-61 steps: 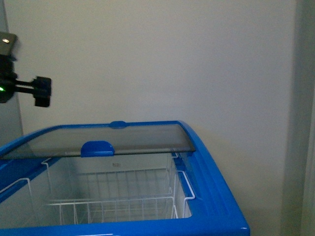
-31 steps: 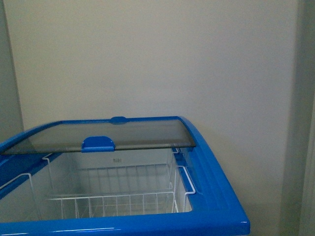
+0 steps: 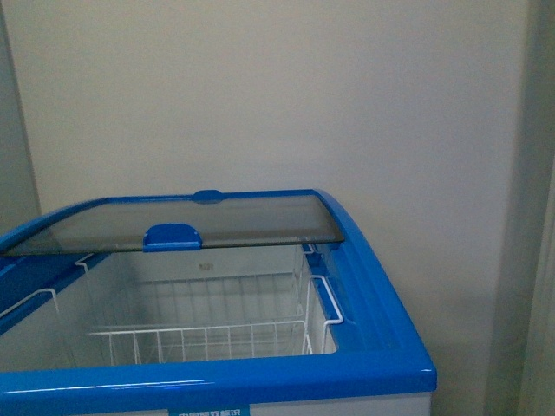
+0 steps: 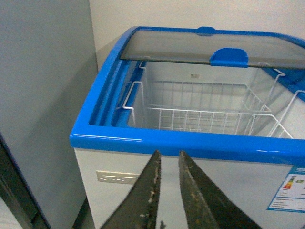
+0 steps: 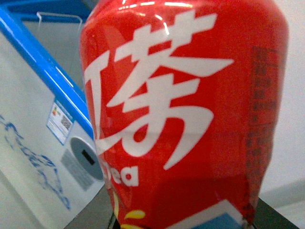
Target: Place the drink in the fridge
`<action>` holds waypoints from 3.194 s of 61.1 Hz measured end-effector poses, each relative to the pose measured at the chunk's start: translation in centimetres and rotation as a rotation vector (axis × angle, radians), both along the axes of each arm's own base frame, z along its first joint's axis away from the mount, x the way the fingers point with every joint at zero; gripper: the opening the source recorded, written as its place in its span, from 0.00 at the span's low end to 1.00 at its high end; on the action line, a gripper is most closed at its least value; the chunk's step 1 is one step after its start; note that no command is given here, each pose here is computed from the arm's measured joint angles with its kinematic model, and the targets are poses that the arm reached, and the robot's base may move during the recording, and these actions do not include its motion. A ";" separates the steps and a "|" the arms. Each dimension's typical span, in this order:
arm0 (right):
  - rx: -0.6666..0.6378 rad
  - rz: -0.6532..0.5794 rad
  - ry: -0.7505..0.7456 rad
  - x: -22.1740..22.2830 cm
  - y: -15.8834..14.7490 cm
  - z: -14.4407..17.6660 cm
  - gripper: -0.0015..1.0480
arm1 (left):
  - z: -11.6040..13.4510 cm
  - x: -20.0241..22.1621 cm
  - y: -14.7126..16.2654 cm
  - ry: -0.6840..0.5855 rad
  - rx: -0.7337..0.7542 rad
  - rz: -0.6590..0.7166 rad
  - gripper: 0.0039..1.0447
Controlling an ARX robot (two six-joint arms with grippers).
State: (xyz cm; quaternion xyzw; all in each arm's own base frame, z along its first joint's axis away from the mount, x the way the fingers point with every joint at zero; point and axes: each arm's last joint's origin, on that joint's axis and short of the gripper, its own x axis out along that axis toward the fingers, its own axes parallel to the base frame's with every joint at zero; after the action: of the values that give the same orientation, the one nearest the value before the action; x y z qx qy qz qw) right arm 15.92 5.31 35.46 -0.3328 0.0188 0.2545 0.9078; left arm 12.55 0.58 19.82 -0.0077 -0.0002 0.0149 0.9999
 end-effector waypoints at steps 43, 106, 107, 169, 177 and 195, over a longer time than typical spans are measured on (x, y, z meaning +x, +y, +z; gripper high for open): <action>-0.725 0.270 -0.145 22.1 14.4 -4.7 0.36 | -2.0 -1.3 -0.6 0.000 0.006 -0.028 0.02; -0.752 0.136 -0.178 31.2 20.7 -18.8 0.36 | -3.0 -2.8 -0.6 -0.009 0.008 -0.028 0.02; -0.751 0.137 -0.178 31.2 20.7 -18.9 0.36 | -3.0 -2.8 -0.6 -0.009 0.008 -0.028 0.02; -0.602 0.129 -0.168 28.7 20.3 -15.4 0.93 | -3.0 -2.8 -0.6 -0.009 0.008 -0.028 0.02; -0.440 0.215 -0.106 25.5 19.6 -10.5 0.93 | -3.0 -2.8 -0.6 -0.009 0.008 -0.028 0.02; -0.115 -0.128 -0.143 22.3 11.1 -1.2 0.93 | -3.0 -2.8 -0.6 -0.009 0.008 -0.028 0.02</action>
State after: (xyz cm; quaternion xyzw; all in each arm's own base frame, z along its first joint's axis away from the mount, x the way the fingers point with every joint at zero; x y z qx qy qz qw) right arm 38.24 16.40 34.28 -0.3999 -0.0104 0.1701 0.9006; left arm 9.72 0.02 16.82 -0.0037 -0.0049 0.0009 1.0000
